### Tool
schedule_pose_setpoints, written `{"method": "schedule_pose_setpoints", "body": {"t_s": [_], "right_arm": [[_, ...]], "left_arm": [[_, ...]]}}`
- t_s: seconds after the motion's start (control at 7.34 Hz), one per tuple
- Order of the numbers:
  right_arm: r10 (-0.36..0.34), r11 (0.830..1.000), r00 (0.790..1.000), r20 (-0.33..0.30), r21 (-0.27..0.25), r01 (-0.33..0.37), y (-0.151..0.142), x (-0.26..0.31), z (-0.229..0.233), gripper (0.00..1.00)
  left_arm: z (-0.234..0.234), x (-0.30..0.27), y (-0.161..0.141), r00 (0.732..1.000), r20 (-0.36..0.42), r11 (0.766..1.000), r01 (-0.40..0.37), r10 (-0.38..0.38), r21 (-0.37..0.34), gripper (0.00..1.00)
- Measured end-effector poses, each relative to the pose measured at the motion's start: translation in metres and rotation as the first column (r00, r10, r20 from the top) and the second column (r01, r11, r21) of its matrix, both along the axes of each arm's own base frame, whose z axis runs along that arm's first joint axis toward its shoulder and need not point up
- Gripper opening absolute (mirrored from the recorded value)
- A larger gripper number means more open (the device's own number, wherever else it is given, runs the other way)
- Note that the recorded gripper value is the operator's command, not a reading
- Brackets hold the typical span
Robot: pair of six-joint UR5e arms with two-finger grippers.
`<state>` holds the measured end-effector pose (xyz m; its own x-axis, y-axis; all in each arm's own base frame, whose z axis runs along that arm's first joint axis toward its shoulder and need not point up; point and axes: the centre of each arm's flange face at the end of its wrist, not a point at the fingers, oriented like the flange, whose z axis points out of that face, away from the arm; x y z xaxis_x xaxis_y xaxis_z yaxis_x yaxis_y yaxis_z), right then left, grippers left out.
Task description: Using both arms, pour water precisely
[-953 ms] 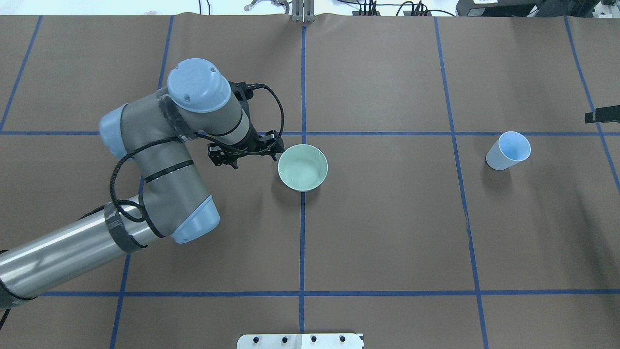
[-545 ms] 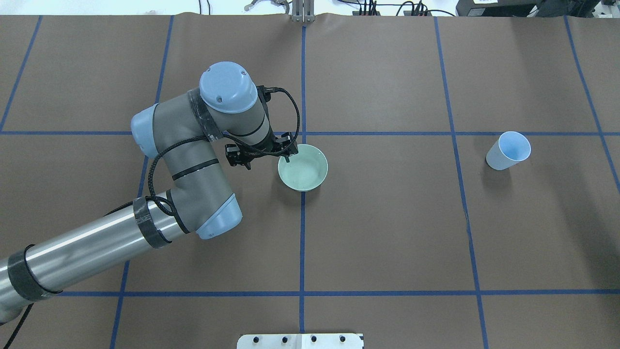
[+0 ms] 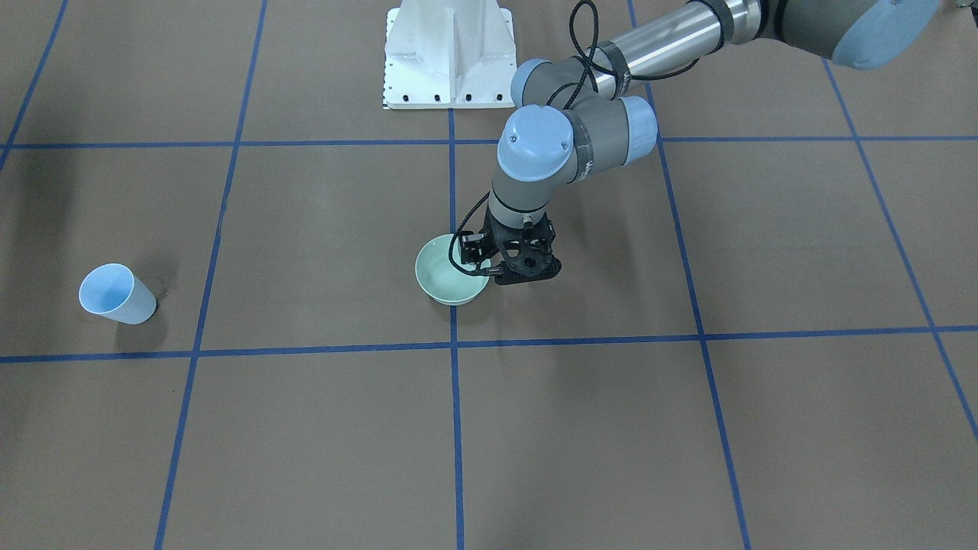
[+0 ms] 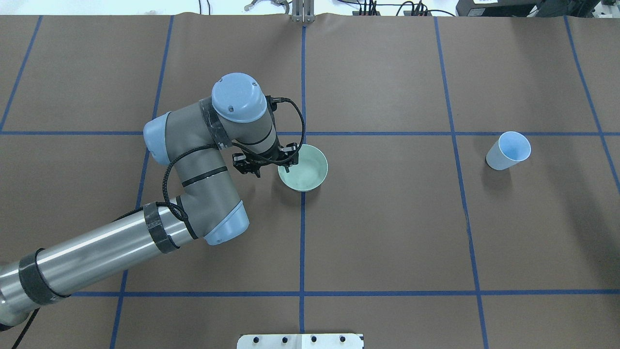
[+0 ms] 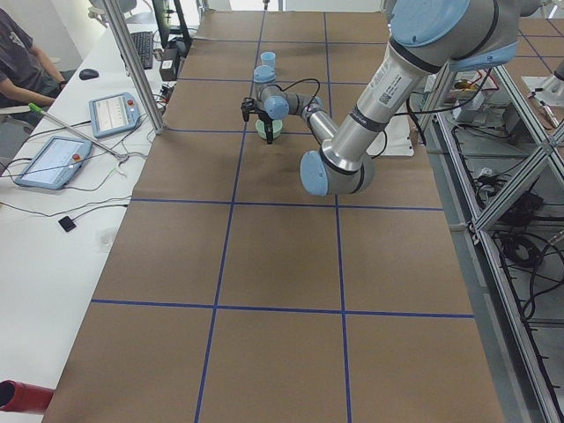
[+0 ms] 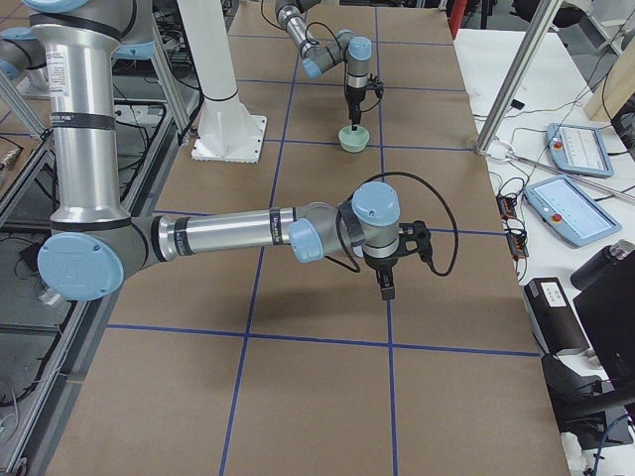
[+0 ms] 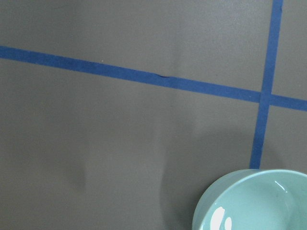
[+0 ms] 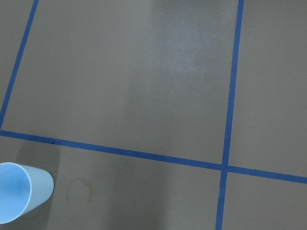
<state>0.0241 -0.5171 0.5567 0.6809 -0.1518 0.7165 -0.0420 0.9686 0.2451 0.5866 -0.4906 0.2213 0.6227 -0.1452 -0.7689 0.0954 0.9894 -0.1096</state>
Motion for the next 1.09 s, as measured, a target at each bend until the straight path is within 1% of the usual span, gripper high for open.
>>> {"method": "schedule_pose_setpoints", "body": {"t_s": [0.14,0.41,0.54,0.68,0.82,0.95,1.09], "right_arm": [[-0.004,1.0,1.0,0.0,-0.001,0.004,-0.002,0.002,-0.002,0.99],[-0.005,1.0,1.0,0.007,0.003,0.005,-0.003,0.004,-0.006,0.99],[-0.004,1.0,1.0,0.015,0.006,0.004,-0.003,0.005,-0.008,0.99],[-0.004,1.0,1.0,0.018,0.008,0.004,-0.005,0.006,-0.009,0.99],[-0.002,1.0,1.0,0.02,0.009,0.002,-0.006,0.006,-0.011,0.99],[0.002,1.0,1.0,0.021,0.006,-0.002,-0.007,0.006,-0.012,0.99],[0.004,1.0,1.0,0.021,0.005,-0.004,-0.007,0.006,-0.013,0.99]], "left_arm": [[0.003,0.009,0.006,1.0,-0.01,1.0,-0.01,0.01,0.002,0.0],[0.002,0.015,0.009,0.999,-0.032,1.0,-0.008,0.008,0.004,0.0],[-0.005,0.006,0.003,0.999,-0.052,1.0,0.003,-0.002,0.011,0.0],[-0.02,-0.019,-0.01,0.996,-0.086,1.0,0.022,-0.021,0.019,0.0],[-0.021,-0.056,-0.025,0.992,-0.12,1.0,0.028,-0.028,0.006,0.0],[0.007,-0.101,-0.031,0.991,-0.134,1.0,0.012,-0.012,0.0,0.0],[0.049,-0.145,-0.026,0.992,-0.124,0.999,-0.017,0.021,0.033,0.0]]}}
